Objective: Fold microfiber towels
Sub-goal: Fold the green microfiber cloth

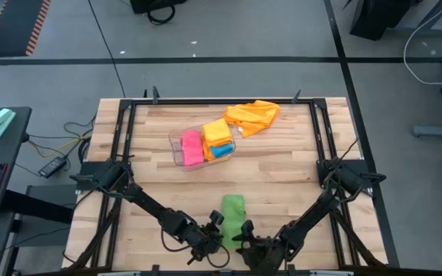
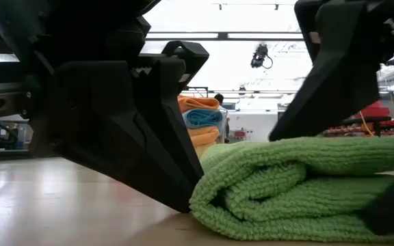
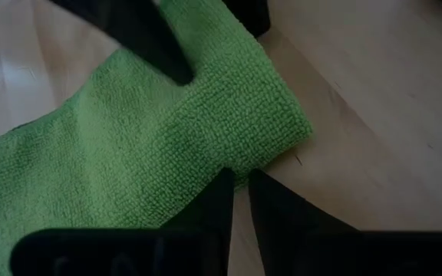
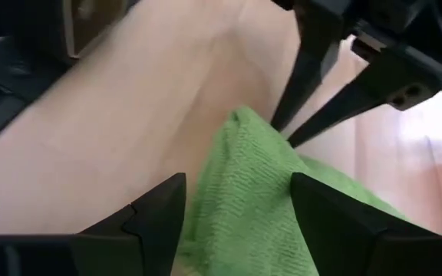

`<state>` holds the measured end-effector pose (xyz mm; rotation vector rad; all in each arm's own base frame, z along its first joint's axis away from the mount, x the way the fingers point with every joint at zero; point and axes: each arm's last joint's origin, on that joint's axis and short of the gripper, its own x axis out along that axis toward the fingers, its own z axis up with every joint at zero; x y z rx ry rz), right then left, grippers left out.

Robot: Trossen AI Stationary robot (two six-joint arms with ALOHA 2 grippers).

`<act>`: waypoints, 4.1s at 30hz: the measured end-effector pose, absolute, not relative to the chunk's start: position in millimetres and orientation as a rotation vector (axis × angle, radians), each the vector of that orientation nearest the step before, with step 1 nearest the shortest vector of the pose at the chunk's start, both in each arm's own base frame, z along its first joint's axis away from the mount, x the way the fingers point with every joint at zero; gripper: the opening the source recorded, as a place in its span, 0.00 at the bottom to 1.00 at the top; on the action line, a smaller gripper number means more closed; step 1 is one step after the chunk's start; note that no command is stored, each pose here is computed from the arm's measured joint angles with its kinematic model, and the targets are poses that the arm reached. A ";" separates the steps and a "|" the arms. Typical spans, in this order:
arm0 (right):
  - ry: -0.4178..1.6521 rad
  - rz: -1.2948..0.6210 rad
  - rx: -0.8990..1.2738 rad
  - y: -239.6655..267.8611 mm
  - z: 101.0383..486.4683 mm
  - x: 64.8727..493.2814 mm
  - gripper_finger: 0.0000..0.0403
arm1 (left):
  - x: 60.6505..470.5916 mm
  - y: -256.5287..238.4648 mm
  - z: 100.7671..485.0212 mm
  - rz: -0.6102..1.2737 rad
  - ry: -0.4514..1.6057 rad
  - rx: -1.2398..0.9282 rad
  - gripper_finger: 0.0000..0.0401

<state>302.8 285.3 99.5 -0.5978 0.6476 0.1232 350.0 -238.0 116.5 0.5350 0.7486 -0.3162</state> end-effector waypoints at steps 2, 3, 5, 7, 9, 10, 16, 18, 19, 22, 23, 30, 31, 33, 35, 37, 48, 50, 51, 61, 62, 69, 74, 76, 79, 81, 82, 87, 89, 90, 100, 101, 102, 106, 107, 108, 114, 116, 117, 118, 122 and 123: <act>0.653 0.141 -0.590 285.8 99.3 302.7 0.58 | 350.1 -238.0 116.5 -0.315 0.749 0.534 0.14; 0.653 0.146 -0.588 286.0 99.3 302.7 0.57 | 350.0 -238.0 116.5 -0.315 0.749 0.535 0.14; 0.649 0.150 -0.585 286.2 99.7 303.2 0.55 | 350.5 -237.3 116.4 -0.314 0.749 0.534 0.13; 0.666 0.142 -0.596 284.2 98.6 303.0 0.53 | 351.4 -236.1 116.5 -0.310 0.750 0.533 0.12; 0.690 0.132 -0.595 280.8 96.7 303.3 0.51 | 351.5 -235.9 116.5 -0.310 0.750 0.532 0.12; 0.698 0.131 -0.595 280.2 96.3 303.0 0.50 | 351.4 -236.0 116.5 -0.310 0.749 0.532 0.12; 0.728 0.147 -0.596 275.2 94.1 303.5 0.38 | 348.8 -238.6 119.1 -0.319 0.747 0.536 0.12; 0.743 0.172 -0.572 273.7 93.9 305.0 0.29 | 347.2 -239.8 124.5 -0.323 0.736 0.533 0.12; 0.750 0.183 -0.560 273.2 93.8 305.6 0.24 | 345.8 -240.3 128.7 -0.327 0.732 0.537 0.11; 0.756 0.190 -0.549 272.3 93.5 306.4 0.09 | 342.7 -239.2 144.5 -0.325 0.713 0.534 0.10; 0.756 0.190 -0.551 272.3 93.5 306.5 0.06 | 342.2 -238.2 149.0 -0.317 0.706 0.532 0.10; 0.763 0.219 -0.524 272.6 102.4 307.4 0.03 | 354.3 -228.6 160.9 -0.259 0.628 0.446 0.07; 0.761 0.223 -0.513 272.4 106.0 307.2 0.03 | 358.1 -225.8 157.8 -0.246 0.628 0.431 0.07; 0.754 0.230 -0.490 272.3 111.1 307.5 0.02 | 364.9 -218.7 148.3 -0.215 0.646 0.406 0.06; 0.766 0.233 -0.470 270.8 111.1 308.3 0.02 | 371.2 -210.8 138.4 -0.186 0.666 0.391 0.05; 0.785 0.239 -0.445 269.3 109.8 308.8 0.02 | 375.5 -201.6 129.0 -0.161 0.708 0.396 0.04; 0.767 0.209 -0.283 261.6 144.5 308.2 0.02 | 374.2 -206.8 119.9 -0.163 0.718 0.384 0.04; 0.768 0.208 -0.269 258.5 153.3 307.0 0.02 | 373.0 -209.0 119.9 -0.167 0.717 0.378 0.03; 0.768 0.214 -0.259 257.2 156.3 307.4 0.02 | 372.3 -210.4 120.0 -0.168 0.715 0.377 0.02; 0.818 0.276 -0.147 249.0 169.3 308.0 0.02 | 355.2 -222.3 149.2 -0.104 0.669 0.486 0.06; 0.822 0.281 -0.143 249.2 169.2 307.9 0.02 | 354.8 -222.9 149.4 -0.102 0.669 0.477 0.06; 0.829 0.279 -0.113 249.4 169.2 307.7 0.02 | 353.6 -220.0 116.3 -0.096 0.684 0.405 0.02; 0.833 0.276 -0.100 249.4 169.1 307.6 0.02 | 348.7 -213.1 102.6 -0.094 0.666 0.323 0.05; 0.832 0.275 -0.099 249.4 169.2 307.8 0.02 | 346.9 -213.2 101.2 -0.091 0.667 0.317 0.04; 0.833 0.277 -0.087 246.7 169.4 310.4 0.02 | 344.6 -217.5 102.4 -0.112 0.656 0.344 0.02; 0.842 0.288 -0.067 244.0 169.4 313.0 0.02 | 343.6 -220.7 103.4 -0.122 0.640 0.379 0.02; 0.847 0.292 -0.056 242.2 169.5 314.4 0.02 | 343.1 -221.6 104.2 -0.113 0.631 0.398 0.03; 0.874 0.324 -0.007 234.1 170.5 320.4 0.02 | 340.2 -224.5 111.6 -0.058 0.593 0.488 0.06; 0.886 0.349 0.020 231.6 171.4 322.3 0.02 | 340.5 -223.5 115.6 -0.043 0.586 0.498 0.06; 0.892 0.360 0.033 230.3 173.2 322.5 0.02 | 339.9 -222.6 116.7 -0.035 0.590 0.506 0.05; 0.879 0.403 0.082 223.3 187.3 324.0 0.02 | 348.8 -199.3 95.3 -0.016 0.598 0.406 0.04; 0.881 0.405 0.083 223.3 187.1 324.0 0.02 | 347.8 -197.1 94.4 -0.015 0.584 0.395 0.05; 0.884 0.404 0.089 222.6 186.4 324.8 0.02 | 347.3 -195.4 93.8 -0.013 0.566 0.380 0.05; 0.895 0.388 0.092 219.4 184.9 326.2 0.02 | 343.0 -194.0 90.3 -0.018 0.560 0.385 0.02; 0.894 0.378 0.092 217.3 184.8 327.5 0.02 | 343.1 -194.2 90.6 -0.020 0.559 0.389 0.02; 0.895 0.370 0.089 215.7 183.9 327.8 0.02 | 342.9 -194.3 90.4 -0.023 0.561 0.397 0.02; 0.933 0.287 0.077 195.9 167.8 328.6 0.02 | 341.3 -193.2 88.7 -0.021 0.564 0.385 0.06; 0.941 0.270 0.081 189.5 165.1 330.3 0.02 | 341.5 -192.6 88.6 -0.018 0.565 0.383 0.06; 0.941 0.264 0.082 186.8 164.7 331.6 0.02 | 341.6 -192.5 88.6 -0.018 0.566 0.382 0.05; 0.941 0.258 0.083 183.9 164.6 333.1 0.02 | 341.6 -192.4 88.6 -0.018 0.566 0.382 0.04; 0.953 0.259 0.085 173.6 164.4 337.6 0.02 | 341.7 -192.2 88.5 -0.017 0.566 0.383 0.01; 0.960 0.253 0.085 171.0 164.0 338.2 0.02 | 341.6 -192.3 88.4 -0.018 0.567 0.383 0.02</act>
